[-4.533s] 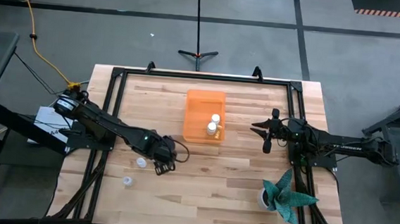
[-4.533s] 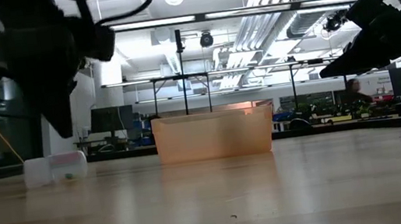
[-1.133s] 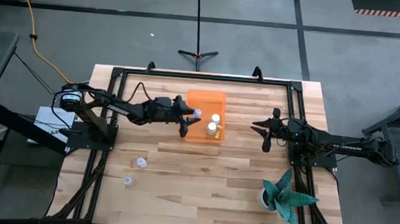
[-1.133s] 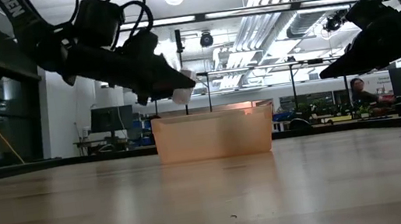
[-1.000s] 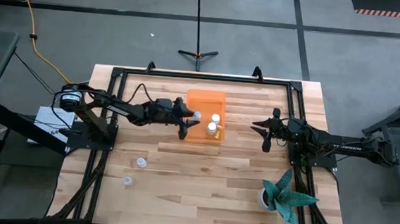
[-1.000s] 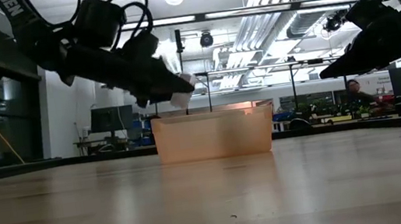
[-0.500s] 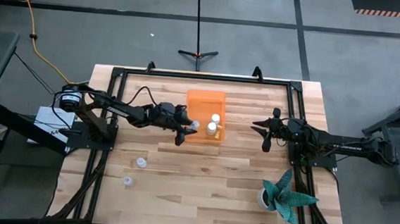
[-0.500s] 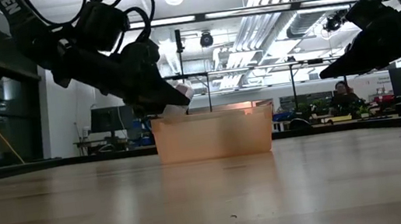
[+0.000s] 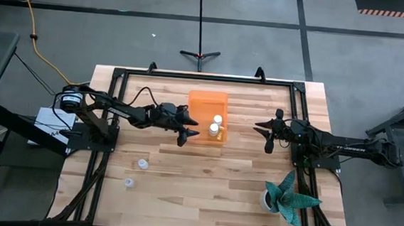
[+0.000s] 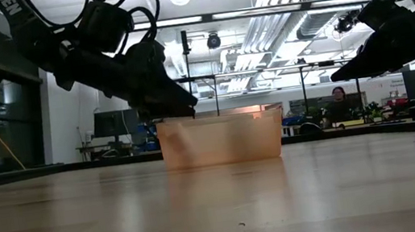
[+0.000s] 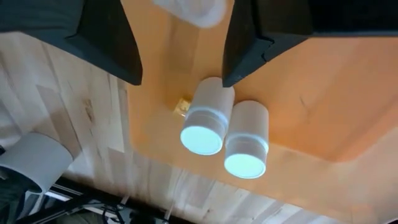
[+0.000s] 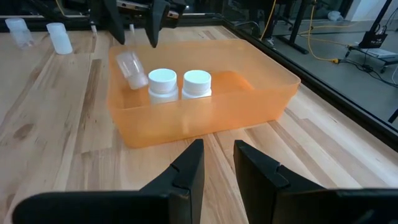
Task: Pick and place pill bottles into a basket
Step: Put the top transparent medicine bottle into the orange bin, then put the white medicine bottle into the orange bin
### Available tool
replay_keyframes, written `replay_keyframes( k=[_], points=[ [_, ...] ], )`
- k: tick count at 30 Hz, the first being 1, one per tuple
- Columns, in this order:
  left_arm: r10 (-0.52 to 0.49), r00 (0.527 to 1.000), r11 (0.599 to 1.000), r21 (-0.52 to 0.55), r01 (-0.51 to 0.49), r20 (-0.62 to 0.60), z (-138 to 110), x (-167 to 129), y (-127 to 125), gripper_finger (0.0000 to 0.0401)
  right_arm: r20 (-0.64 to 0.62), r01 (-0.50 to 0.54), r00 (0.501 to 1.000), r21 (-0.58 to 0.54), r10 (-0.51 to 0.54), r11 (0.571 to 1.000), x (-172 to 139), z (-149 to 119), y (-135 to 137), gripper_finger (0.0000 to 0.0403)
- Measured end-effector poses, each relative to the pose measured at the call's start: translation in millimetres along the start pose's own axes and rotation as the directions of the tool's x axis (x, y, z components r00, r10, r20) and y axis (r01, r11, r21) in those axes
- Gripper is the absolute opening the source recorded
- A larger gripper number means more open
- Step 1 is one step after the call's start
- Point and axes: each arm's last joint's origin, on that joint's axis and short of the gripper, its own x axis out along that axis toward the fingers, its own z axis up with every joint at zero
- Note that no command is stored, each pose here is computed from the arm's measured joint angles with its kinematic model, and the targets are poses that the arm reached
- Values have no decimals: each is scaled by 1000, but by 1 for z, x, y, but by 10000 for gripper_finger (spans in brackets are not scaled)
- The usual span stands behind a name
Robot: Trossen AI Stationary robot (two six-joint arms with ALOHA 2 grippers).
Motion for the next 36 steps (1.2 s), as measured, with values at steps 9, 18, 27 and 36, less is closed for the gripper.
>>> replay_keyframes(
  k=[9, 18, 27, 36],
  points=[
    [-167, 984, 986, -14, 168, 64, 24, -12, -11, 261, 0, -1, 1000, 1, 1, 1000, 0, 0, 0, 78],
    [-287, 953, 950, -154, 271, -93, 39, -40, -37, 246, 0, -4, 1000, 2, 4, 1000, 0, 0, 0, 78],
    [-176, 829, 871, -476, -120, -532, 19, -66, -88, 240, -1, -4, 1000, 1, 4, 1000, 0, 0, 0, 78],
    [-46, 609, 661, -481, -576, -792, 3, -102, -122, 241, 0, -4, 1000, -3, 4, 1000, 0, 0, 0, 78]
  ],
)
